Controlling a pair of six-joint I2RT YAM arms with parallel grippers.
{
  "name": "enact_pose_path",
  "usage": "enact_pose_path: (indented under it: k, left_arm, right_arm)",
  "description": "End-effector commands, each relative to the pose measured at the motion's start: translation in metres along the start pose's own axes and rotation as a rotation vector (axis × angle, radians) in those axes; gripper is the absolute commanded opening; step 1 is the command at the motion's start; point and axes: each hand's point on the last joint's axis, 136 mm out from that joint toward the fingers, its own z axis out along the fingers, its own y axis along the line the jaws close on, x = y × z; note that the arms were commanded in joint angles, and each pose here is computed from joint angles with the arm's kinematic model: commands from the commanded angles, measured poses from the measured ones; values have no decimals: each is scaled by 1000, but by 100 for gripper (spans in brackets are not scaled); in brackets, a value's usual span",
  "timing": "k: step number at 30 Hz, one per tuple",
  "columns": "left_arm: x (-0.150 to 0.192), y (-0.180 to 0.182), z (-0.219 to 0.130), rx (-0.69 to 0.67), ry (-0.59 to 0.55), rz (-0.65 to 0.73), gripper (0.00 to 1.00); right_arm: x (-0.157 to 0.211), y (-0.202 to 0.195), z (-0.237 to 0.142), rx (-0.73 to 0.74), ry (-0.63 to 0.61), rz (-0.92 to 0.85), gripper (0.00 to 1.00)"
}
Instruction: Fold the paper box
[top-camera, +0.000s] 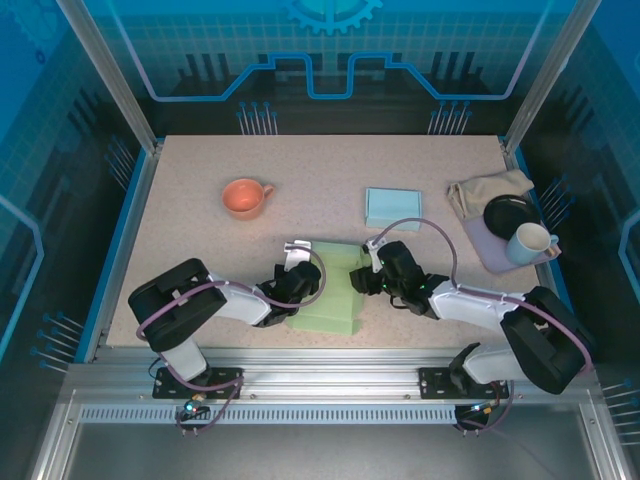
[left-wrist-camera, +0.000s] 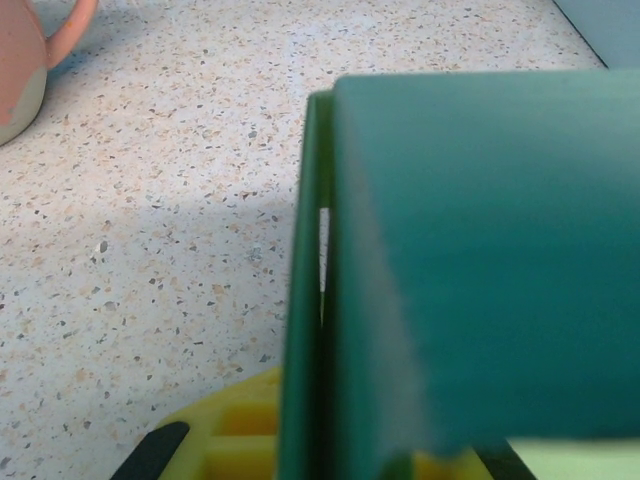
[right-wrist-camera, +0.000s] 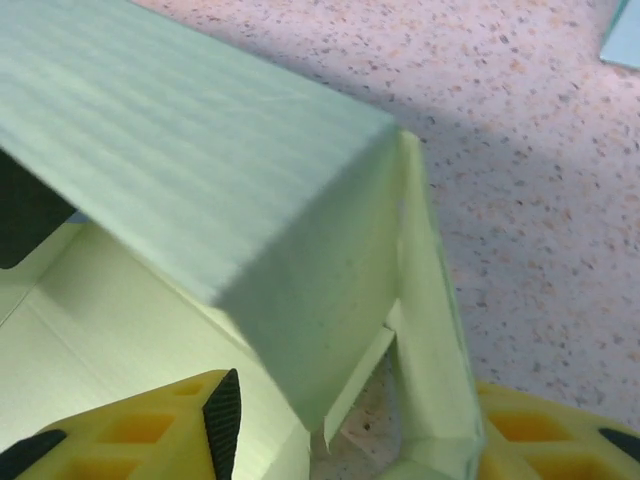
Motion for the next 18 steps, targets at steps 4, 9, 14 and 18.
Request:
enact_pose_path:
  k: [4,9,14,18]
  left_arm:
    - [-6,-5,1,14,-10,-4,0]
    - [-4,-3,0,10,-9,-1,0]
    - [-6,-2,-1,8,-13,0,0]
    - [-7,-2,-2,8,-15,2,0]
  right_arm:
    - [-16,31,-4,-86,-54,-90,53]
    - [-11,24,-22,-44,-41,-51,57]
    - [-2,-8,-53,113,-35,-18,60]
    - [13,-52,-79,331,-71,63,63]
